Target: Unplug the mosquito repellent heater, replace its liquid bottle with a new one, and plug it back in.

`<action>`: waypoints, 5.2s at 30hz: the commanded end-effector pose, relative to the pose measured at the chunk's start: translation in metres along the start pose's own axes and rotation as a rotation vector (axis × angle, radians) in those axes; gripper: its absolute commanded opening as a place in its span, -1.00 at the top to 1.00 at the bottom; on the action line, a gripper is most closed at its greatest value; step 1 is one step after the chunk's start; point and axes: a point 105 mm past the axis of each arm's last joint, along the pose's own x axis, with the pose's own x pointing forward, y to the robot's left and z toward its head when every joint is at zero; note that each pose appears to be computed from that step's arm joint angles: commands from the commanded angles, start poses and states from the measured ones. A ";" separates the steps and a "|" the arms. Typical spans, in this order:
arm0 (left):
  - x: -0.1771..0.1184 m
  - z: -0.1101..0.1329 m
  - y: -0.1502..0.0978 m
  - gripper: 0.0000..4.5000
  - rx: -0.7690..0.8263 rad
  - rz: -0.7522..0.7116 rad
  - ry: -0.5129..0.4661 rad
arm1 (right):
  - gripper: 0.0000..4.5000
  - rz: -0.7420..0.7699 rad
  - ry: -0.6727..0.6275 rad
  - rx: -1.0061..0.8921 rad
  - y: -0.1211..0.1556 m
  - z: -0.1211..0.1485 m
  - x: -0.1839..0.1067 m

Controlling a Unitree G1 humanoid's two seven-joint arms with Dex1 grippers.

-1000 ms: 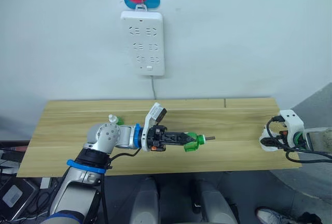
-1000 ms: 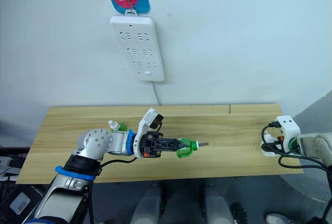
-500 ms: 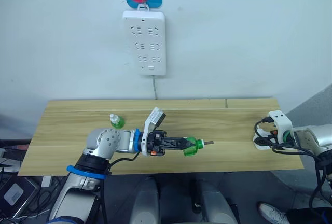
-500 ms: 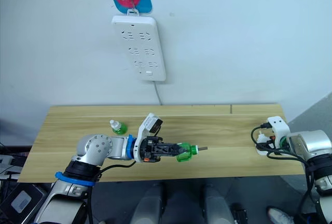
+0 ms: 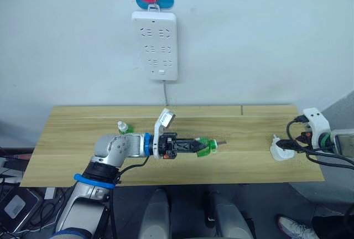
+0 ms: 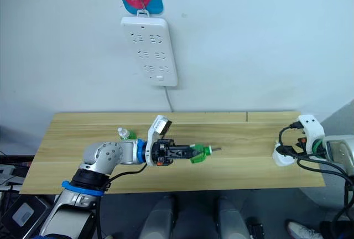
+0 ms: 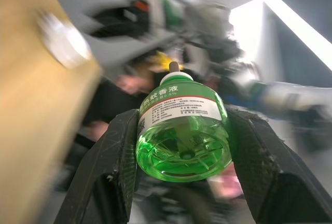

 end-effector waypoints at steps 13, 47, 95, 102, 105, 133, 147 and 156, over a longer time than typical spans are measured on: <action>0.036 0.052 -0.005 -0.01 0.934 0.144 -0.188 | -0.99 0.646 -0.484 0.441 0.168 0.040 -0.027; 0.042 0.047 -0.013 -0.16 0.938 0.093 -0.154 | 0.63 0.609 -0.476 0.613 0.184 0.063 -0.015; -0.046 -0.048 0.061 -1.00 0.845 0.882 -0.144 | -0.99 0.132 -0.770 -0.446 0.152 0.033 0.036; -0.146 -0.091 0.086 -1.00 0.550 1.503 -0.308 | -0.99 0.467 -0.660 -0.585 0.210 0.032 0.032; -0.160 -0.087 0.094 -1.00 0.542 1.588 -0.338 | -0.99 0.489 -0.619 -0.625 0.210 0.028 0.035; -0.161 -0.036 0.141 -0.74 0.573 1.581 -0.440 | -1.00 0.456 -0.612 -0.613 0.212 0.038 0.021; -0.085 0.000 0.111 0.03 0.927 1.061 -0.212 | -1.00 0.478 -0.606 -0.612 0.194 0.044 0.016; -0.006 -0.001 0.049 0.03 0.993 0.322 0.110 | -1.00 0.564 -0.629 -0.665 0.217 0.041 0.026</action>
